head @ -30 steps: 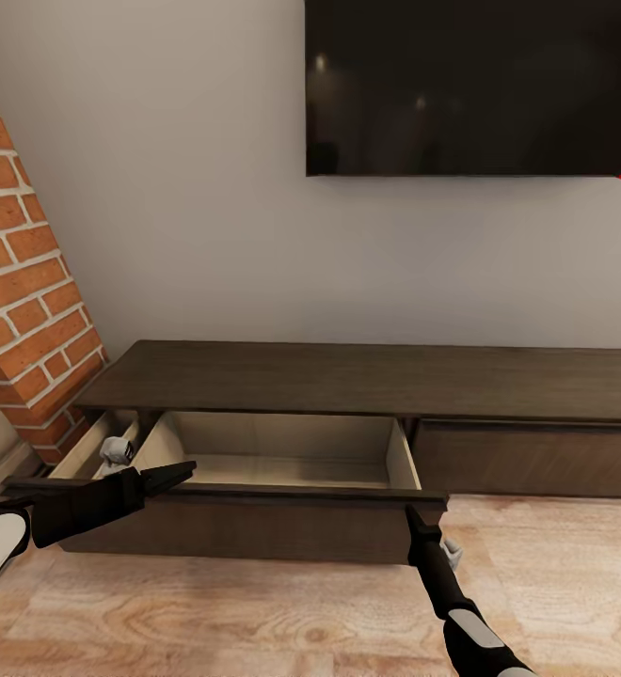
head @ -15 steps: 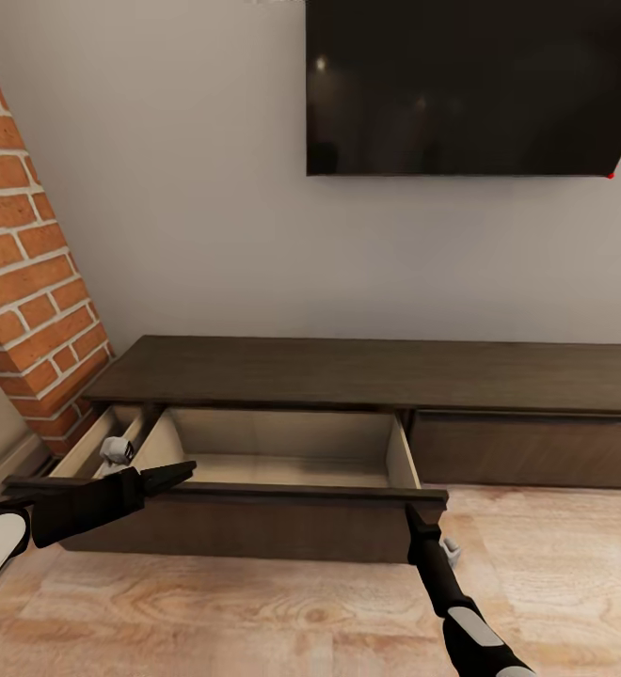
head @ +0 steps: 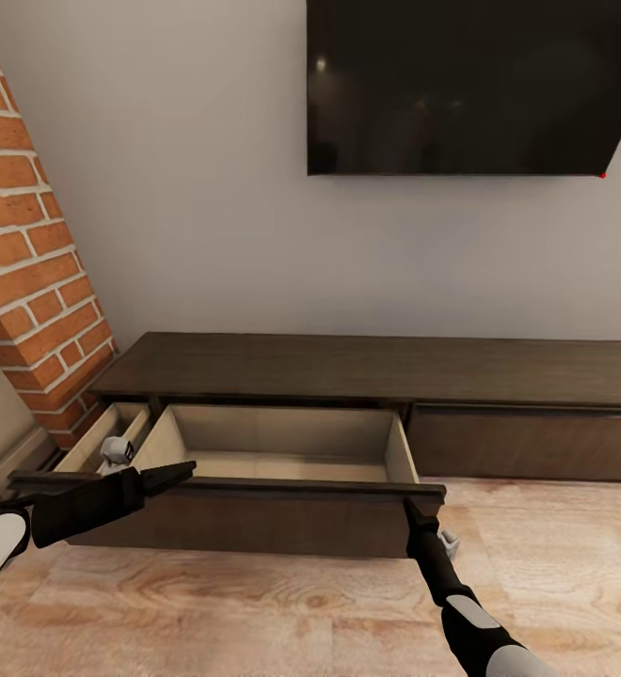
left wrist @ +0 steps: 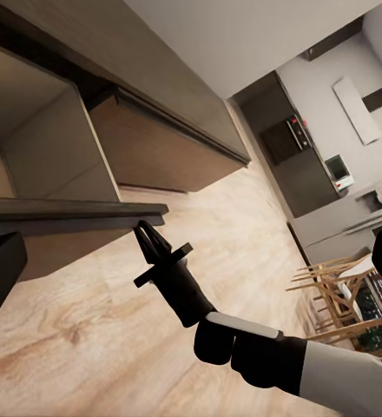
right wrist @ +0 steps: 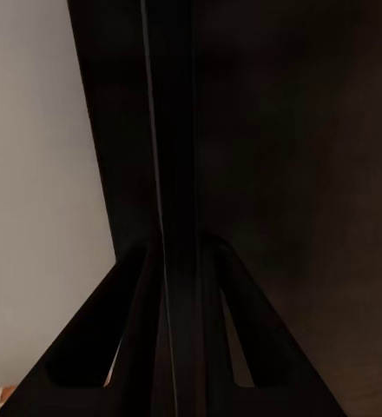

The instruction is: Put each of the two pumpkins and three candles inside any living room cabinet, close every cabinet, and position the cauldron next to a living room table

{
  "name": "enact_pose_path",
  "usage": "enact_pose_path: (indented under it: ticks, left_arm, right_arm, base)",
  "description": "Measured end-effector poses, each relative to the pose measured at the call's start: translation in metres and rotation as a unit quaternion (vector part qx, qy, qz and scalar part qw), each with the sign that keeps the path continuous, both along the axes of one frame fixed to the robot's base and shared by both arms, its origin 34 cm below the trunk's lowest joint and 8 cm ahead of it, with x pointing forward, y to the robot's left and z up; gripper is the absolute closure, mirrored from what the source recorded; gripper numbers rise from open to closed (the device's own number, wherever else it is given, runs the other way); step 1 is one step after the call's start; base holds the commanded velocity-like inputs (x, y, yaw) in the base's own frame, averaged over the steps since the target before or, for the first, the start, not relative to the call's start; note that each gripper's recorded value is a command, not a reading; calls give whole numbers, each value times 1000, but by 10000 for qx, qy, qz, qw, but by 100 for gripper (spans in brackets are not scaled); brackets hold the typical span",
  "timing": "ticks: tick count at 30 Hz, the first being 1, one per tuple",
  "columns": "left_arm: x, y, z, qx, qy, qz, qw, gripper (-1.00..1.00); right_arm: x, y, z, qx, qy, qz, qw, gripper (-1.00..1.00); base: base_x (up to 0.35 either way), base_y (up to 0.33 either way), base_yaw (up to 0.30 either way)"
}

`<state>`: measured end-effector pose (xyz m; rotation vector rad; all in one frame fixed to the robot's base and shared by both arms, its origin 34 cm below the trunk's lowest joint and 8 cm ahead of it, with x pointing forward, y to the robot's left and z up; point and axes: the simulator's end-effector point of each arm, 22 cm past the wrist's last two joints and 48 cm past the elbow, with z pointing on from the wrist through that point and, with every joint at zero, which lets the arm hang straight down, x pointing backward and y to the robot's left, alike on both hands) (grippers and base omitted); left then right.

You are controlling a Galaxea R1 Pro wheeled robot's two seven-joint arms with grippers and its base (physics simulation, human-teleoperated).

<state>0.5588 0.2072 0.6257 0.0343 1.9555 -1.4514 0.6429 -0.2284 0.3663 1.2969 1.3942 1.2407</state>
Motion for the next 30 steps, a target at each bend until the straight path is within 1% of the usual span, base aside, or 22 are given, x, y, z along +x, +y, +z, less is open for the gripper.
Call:
enact_pose_path:
  ticks: [10, 11, 12, 13, 18, 30]
  left_arm:
    - [0, 0, 0, 0, 0, 0, 10000, -100]
    - [0, 0, 0, 1, 0, 0, 10000, -100]
    - [0, 0, 0, 1, 0, 0, 10000, -100]
    - [0, 0, 0, 2, 2, 1, 10000, -100]
    - [0, 0, 0, 2, 2, 0, 10000, -100]
    - [0, 0, 0, 1, 3, 0, 10000, -100]
  right_arm:
    - [0, 0, 0, 11, -2, -9, 10000, 100]
    - [0, 0, 0, 9, -2, -7, 10000, -100]
    - [-13, -11, -7, 76, 32, -187, 9998, -100]
    - [-35, -10, -29, 101, 301, -215, 9993, -100]
    - [-35, -10, -30, 105, 317, -217, 9992, -100]
    - [-35, -10, -30, 104, 325, -208, 9992, -100]
  base:
    - [-2, 0, 0]
    - [0, 0, 0]
    - [0, 0, 0]
    - [0, 0, 0]
    - [-43, 0, 0]
    - [-175, 0, 0]
